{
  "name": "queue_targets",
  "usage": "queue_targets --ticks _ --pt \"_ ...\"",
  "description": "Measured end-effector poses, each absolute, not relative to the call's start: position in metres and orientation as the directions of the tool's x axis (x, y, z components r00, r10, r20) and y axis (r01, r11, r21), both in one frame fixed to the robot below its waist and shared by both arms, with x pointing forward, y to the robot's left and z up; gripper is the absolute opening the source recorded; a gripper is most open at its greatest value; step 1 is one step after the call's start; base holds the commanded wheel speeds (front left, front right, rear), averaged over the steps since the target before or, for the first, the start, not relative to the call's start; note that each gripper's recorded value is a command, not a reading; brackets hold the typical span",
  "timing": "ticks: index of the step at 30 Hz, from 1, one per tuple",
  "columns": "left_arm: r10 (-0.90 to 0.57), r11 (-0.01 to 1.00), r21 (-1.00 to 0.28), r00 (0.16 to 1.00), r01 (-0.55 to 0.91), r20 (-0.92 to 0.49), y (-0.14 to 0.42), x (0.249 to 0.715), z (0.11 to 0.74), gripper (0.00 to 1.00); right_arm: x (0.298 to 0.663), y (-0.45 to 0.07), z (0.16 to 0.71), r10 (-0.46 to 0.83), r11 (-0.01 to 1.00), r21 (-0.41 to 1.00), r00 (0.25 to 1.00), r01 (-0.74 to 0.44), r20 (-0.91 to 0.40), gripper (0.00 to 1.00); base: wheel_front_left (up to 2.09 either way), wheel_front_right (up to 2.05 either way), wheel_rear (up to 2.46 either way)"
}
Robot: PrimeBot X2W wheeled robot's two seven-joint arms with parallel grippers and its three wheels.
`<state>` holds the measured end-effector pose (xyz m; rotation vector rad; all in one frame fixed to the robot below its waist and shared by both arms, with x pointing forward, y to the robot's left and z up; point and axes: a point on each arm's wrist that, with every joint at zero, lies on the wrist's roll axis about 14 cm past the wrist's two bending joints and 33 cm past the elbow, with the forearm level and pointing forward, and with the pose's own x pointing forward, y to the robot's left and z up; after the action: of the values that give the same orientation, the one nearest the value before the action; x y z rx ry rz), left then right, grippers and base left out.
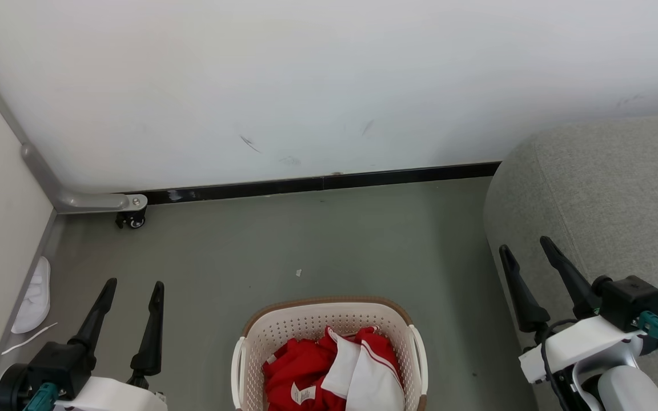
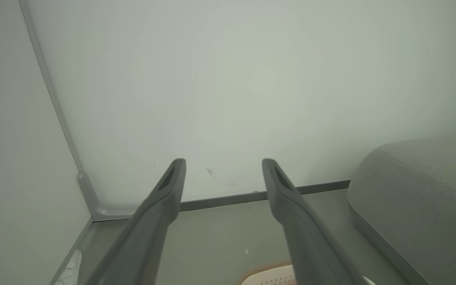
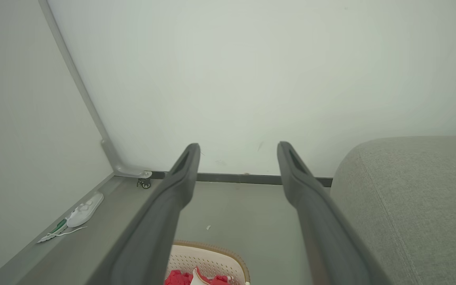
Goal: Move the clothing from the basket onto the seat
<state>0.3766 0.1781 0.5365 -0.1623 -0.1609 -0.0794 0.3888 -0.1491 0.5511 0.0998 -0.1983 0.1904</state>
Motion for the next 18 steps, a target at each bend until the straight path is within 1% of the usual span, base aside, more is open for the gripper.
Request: queue_targets --ticks 18 --pt "-0.045 0.982 -0.171 0.985 0.074 0.165 0.1814 0.3770 0.5352 1.00 0.3891 -0.1480 0.5503 0.174 0.978 0.075 0.964 -0.193 0.203 1.00 0.00 0.00 0.00"
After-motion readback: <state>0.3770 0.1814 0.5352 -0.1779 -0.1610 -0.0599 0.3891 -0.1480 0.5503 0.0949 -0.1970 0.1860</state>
